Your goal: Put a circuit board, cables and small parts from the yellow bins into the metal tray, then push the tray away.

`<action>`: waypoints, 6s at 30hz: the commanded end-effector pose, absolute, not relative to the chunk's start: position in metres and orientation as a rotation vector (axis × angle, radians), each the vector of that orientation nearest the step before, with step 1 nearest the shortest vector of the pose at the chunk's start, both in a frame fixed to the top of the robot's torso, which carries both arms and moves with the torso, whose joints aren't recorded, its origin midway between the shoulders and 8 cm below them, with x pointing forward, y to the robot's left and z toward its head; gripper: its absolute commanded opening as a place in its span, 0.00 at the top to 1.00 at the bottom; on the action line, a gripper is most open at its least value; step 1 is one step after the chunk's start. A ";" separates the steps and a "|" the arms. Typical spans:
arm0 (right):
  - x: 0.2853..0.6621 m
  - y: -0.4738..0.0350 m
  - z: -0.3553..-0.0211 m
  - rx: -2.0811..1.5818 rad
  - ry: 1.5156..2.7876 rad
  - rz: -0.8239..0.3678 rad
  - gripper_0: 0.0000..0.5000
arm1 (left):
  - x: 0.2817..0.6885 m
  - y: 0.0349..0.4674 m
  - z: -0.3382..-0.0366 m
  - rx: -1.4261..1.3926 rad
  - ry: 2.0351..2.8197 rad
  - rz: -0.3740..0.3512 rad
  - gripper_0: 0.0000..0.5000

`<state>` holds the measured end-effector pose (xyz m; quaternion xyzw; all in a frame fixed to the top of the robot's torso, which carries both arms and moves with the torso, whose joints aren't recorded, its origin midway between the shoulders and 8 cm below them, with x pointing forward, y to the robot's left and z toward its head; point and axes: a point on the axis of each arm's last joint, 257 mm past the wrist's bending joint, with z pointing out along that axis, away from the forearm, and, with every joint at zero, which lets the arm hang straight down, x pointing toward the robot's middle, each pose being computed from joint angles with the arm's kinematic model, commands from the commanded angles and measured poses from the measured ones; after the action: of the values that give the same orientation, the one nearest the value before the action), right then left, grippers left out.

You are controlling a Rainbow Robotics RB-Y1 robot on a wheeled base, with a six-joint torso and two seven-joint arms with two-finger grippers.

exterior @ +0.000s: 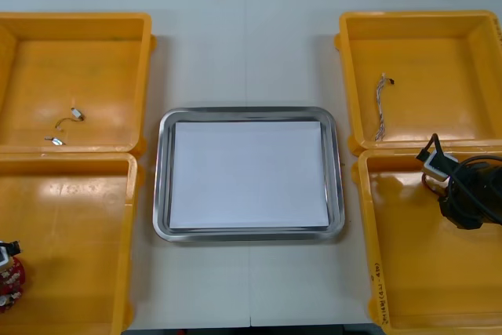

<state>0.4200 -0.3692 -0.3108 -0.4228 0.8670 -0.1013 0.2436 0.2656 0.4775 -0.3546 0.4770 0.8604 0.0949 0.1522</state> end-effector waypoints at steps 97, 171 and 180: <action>0.305 -0.352 -0.299 -1.430 2.335 -0.014 0.00 | 0.347 0.393 -0.295 0.955 2.622 0.162 0.00; 0.338 -0.356 -0.331 -1.846 1.986 -0.230 0.00 | 0.306 0.356 -0.328 0.802 2.693 0.058 0.00; 0.336 -0.346 -0.342 -1.856 1.954 -0.228 0.00 | 0.303 0.354 -0.334 0.798 2.694 0.047 0.00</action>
<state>0.3323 -0.3531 -0.3384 -0.6705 0.7067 -0.0826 0.2103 0.3152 0.3595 -0.3208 0.2859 0.9424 0.0248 0.1716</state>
